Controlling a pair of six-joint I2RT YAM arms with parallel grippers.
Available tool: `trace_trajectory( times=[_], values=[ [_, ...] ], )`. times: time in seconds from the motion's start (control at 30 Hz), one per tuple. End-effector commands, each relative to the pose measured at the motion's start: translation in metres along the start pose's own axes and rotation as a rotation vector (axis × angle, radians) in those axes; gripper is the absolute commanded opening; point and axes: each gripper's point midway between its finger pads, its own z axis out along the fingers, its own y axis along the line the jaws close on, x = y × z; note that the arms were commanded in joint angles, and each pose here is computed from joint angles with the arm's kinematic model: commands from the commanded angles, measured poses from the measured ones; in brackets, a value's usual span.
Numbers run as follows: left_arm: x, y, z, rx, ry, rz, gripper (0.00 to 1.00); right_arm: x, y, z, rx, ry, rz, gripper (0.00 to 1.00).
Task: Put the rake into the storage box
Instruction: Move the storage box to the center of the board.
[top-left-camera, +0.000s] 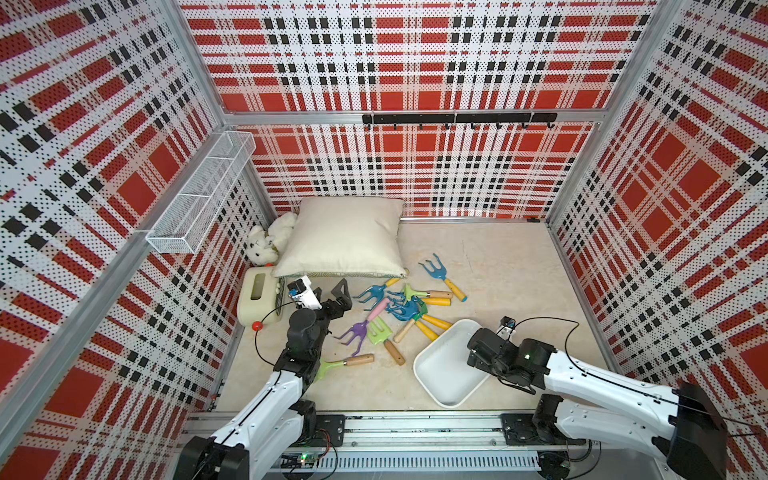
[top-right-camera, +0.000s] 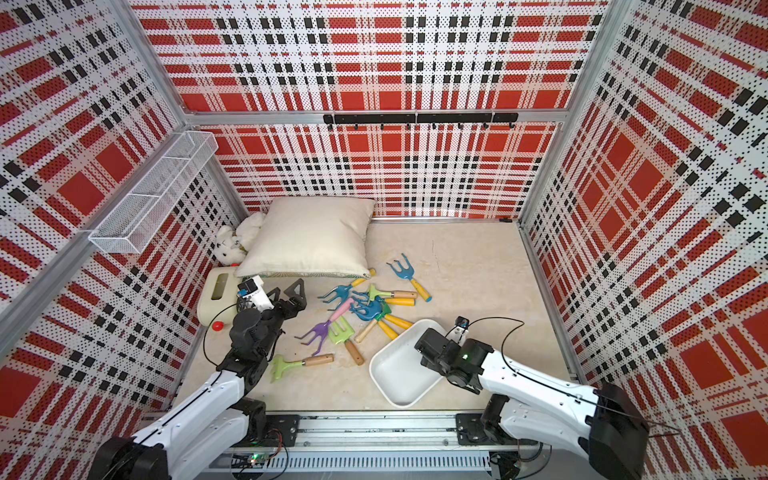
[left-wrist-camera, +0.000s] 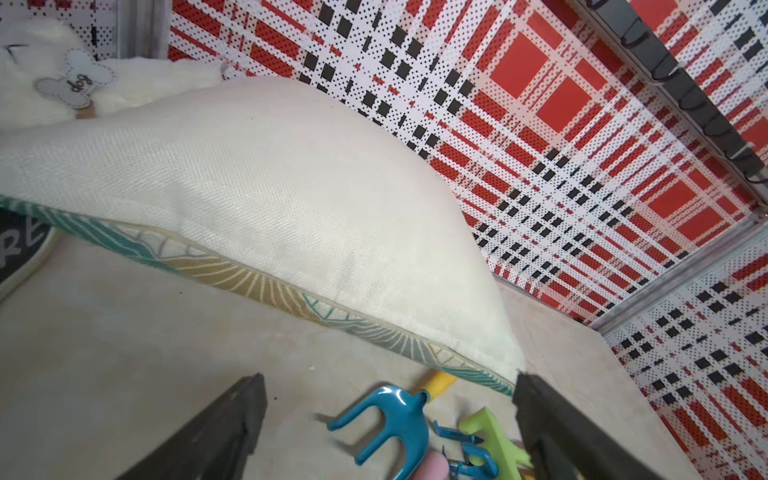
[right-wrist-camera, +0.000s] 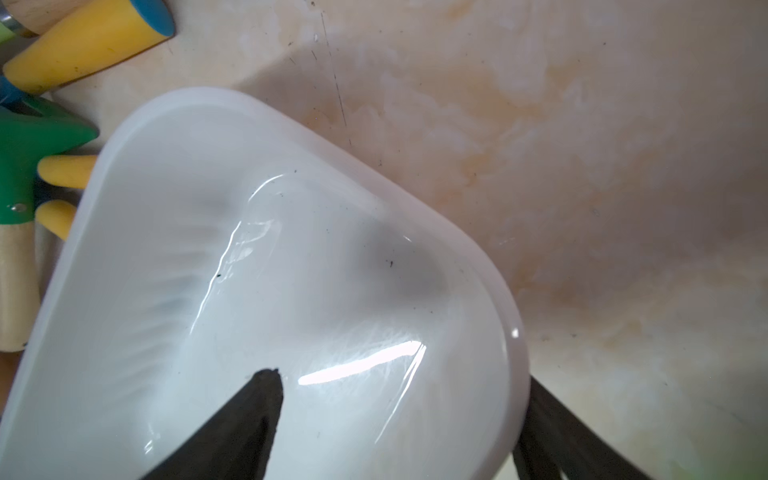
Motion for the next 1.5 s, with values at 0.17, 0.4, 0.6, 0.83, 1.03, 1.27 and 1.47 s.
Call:
trace_trajectory(
  times=[0.17, 0.4, 0.6, 0.83, 1.03, 1.27, 1.47],
  values=[
    [-0.013, -0.016, -0.012, 0.061, -0.068, -0.021, 0.99, 0.004, -0.007, 0.000, 0.078, -0.021, 0.073, 0.73],
    [-0.012, -0.030, -0.015, 0.108, -0.052, -0.019, 0.99, -0.012, -0.006, 0.006, 0.099, -0.059, 0.087, 0.40],
    [-0.015, -0.034, -0.019, 0.115, -0.068, -0.010, 0.99, -0.042, -0.017, 0.021, 0.139, -0.073, 0.093, 0.24],
    [-0.020, -0.034, -0.025, 0.108, -0.095, 0.003, 0.99, -0.097, -0.048, 0.031, 0.207, -0.099, 0.083, 0.13],
    [-0.021, -0.035, -0.026, 0.106, -0.101, 0.010, 0.99, -0.135, -0.069, 0.042, 0.257, -0.079, 0.020, 0.12],
    [-0.018, -0.033, -0.025, 0.093, -0.097, 0.018, 0.99, -0.154, -0.074, 0.023, 0.285, -0.105, -0.046, 0.63],
    [-0.015, -0.031, -0.023, 0.077, -0.090, 0.024, 0.99, -0.162, -0.051, -0.014, 0.124, -0.176, 0.009, 0.80]
  ],
)
